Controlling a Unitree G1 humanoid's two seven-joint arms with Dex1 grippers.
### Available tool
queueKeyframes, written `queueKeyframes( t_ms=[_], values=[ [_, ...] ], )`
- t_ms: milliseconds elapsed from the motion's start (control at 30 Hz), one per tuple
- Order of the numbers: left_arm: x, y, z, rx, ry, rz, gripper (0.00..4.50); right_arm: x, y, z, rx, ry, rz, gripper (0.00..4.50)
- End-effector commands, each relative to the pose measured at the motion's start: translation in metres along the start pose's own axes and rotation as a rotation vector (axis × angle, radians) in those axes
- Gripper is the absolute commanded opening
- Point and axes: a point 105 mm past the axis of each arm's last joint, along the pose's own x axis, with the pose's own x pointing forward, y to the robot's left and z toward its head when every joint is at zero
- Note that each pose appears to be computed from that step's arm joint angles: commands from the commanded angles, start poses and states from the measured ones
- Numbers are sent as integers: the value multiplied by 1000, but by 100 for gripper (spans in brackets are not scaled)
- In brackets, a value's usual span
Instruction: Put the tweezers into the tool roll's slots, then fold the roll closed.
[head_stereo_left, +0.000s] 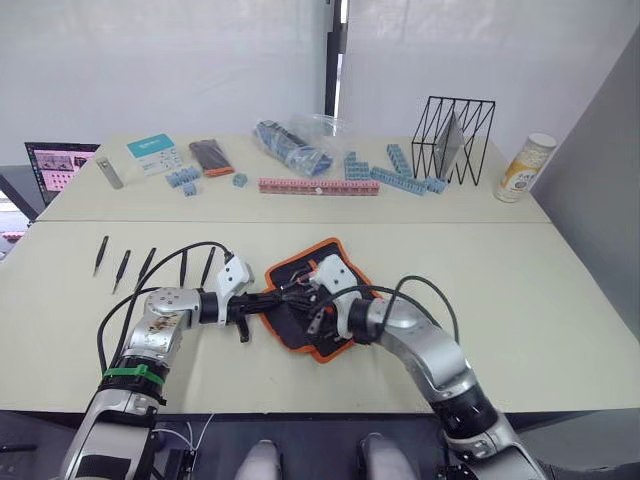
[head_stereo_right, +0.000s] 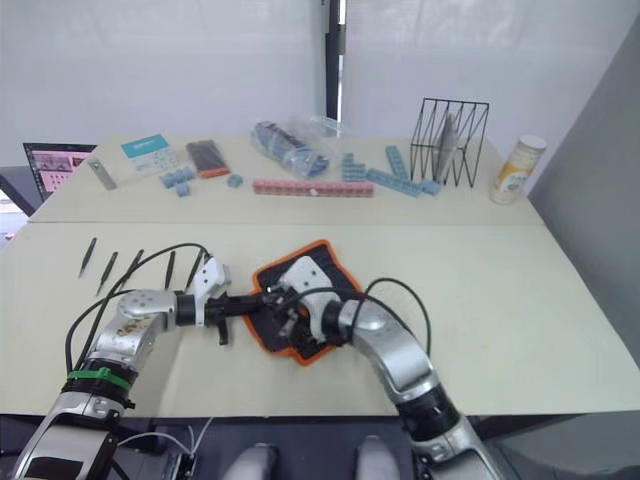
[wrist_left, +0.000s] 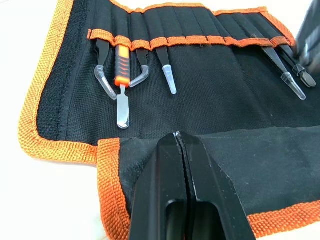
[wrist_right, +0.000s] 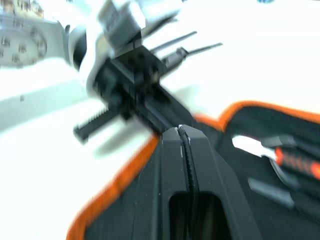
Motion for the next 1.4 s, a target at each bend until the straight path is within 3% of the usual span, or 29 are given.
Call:
queueKeyframes(
  t_ms=[33,267,367,533,867,1200,1400],
  values=[
    [-2,-3,-20,-58,58,-1,2,10,-3,-10,-1,11,-9,0],
    [-3,-1,-17,-46,50,9,2,15,-14,-50,-8,134,-31,0],
    [-4,1,-18,-41,58,16,2,10,-1,-65,1,180,44,0],
    [-7,4,-20,-35,71,33,2,-1,25,-75,26,230,152,0],
    [-10,5,-22,-30,72,42,2,-33,30,-90,144,294,133,0],
    [-11,10,-19,-18,73,50,2,-40,33,-90,165,287,139,0],
    [-15,16,-4,-13,-6,70,2,-35,21,-44,79,96,112,0]
  ],
)
